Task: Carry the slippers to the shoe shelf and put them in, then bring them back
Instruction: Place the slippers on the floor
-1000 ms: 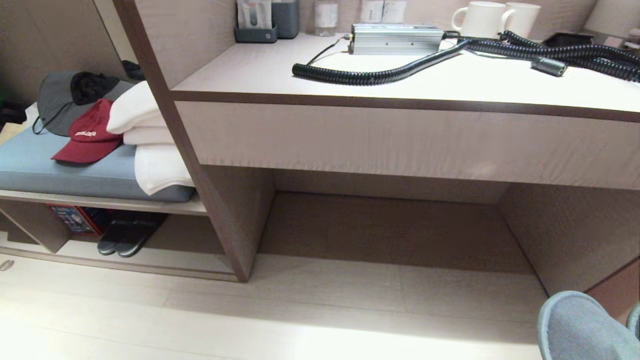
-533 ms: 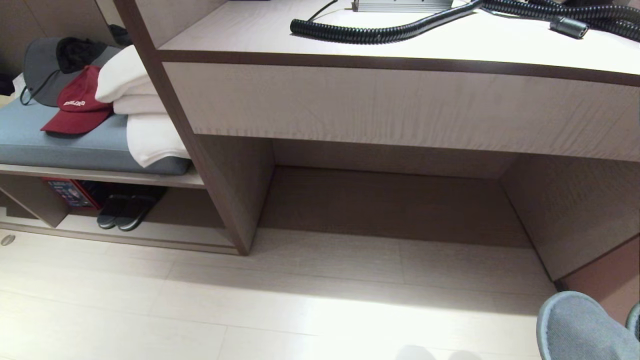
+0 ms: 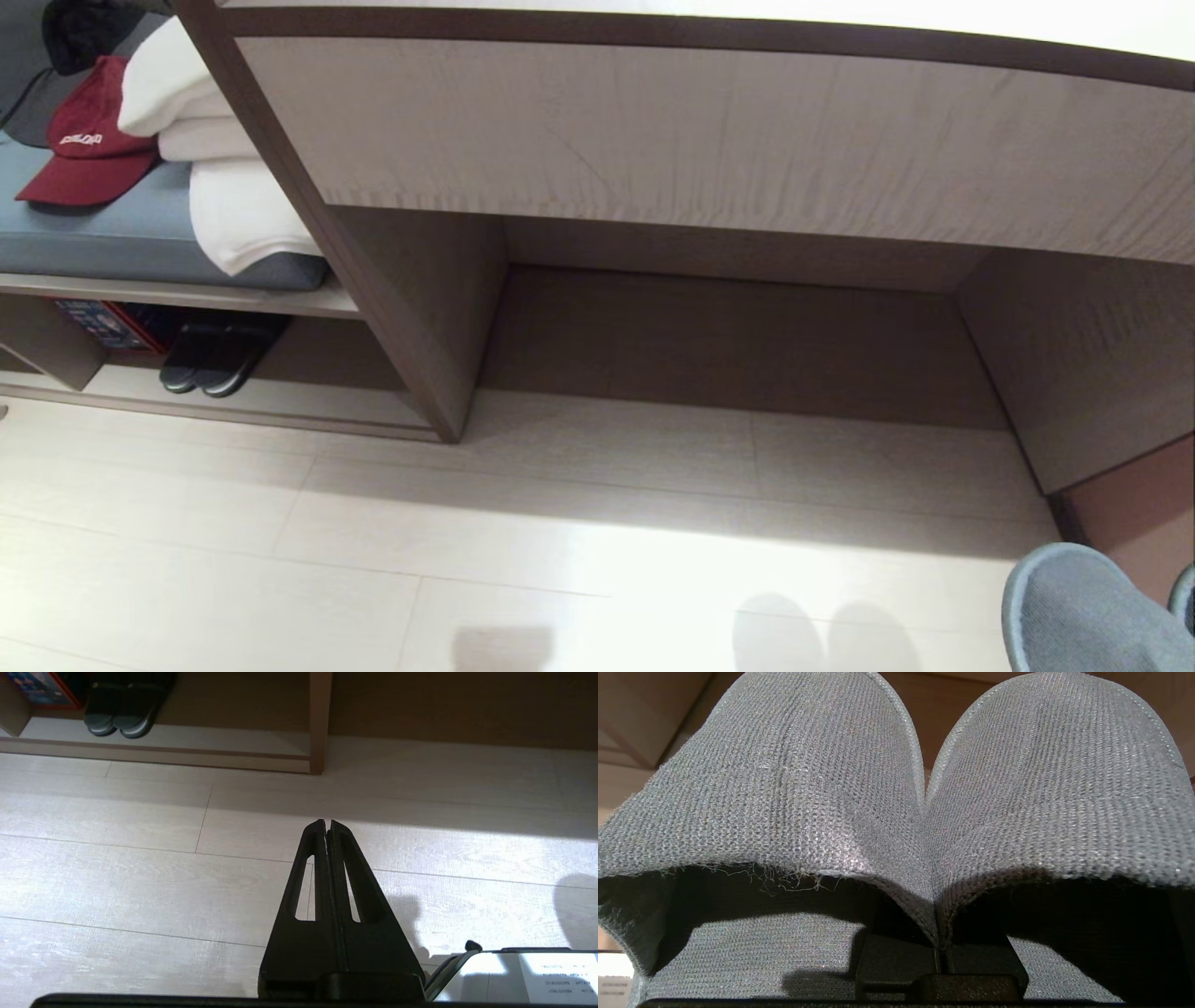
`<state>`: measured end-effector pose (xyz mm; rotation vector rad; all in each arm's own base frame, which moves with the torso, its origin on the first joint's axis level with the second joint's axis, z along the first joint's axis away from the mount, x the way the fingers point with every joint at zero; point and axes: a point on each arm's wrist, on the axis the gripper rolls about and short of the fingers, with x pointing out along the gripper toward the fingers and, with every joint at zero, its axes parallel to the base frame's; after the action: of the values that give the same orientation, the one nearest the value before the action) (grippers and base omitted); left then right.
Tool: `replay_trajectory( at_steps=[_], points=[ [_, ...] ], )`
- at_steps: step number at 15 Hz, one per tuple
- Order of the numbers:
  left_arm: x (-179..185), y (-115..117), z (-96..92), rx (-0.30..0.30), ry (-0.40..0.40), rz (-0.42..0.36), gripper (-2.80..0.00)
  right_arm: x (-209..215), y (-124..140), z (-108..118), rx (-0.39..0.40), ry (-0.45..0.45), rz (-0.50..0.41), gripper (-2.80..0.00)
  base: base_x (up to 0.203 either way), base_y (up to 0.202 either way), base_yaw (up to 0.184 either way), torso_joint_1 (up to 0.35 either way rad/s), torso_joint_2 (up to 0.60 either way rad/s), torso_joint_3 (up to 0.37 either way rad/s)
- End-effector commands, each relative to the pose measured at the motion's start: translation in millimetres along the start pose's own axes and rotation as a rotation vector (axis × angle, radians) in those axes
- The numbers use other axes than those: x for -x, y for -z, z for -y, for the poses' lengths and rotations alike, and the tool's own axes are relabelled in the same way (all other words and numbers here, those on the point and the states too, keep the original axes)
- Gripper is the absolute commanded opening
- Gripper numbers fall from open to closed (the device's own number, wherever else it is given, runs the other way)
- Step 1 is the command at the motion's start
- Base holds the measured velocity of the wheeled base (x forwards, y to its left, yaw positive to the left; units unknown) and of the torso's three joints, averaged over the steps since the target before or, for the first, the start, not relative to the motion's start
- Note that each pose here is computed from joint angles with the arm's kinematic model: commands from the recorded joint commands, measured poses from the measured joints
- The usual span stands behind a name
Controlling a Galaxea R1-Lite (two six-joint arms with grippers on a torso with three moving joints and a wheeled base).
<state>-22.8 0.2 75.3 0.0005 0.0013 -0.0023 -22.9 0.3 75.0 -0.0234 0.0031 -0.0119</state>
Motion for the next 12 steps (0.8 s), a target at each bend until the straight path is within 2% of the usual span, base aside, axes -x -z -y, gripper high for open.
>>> replay_trajectory(
  at_steps=[1,12],
  points=[
    [-0.1,0.5,0.0,0.001,-0.001,-0.003,-2.8,0.2,0.1,0.0,0.001,0.0,0.003,-2.8,0.0,0.0,0.0,-0.001,0.0,-0.208],
    [-0.1,0.3,0.0,0.008,-0.002,0.0,-2.8,0.1,0.1,0.1,0.003,0.0,0.001,-2.8,0.0,0.0,0.0,0.001,0.0,-0.197]
  ],
)
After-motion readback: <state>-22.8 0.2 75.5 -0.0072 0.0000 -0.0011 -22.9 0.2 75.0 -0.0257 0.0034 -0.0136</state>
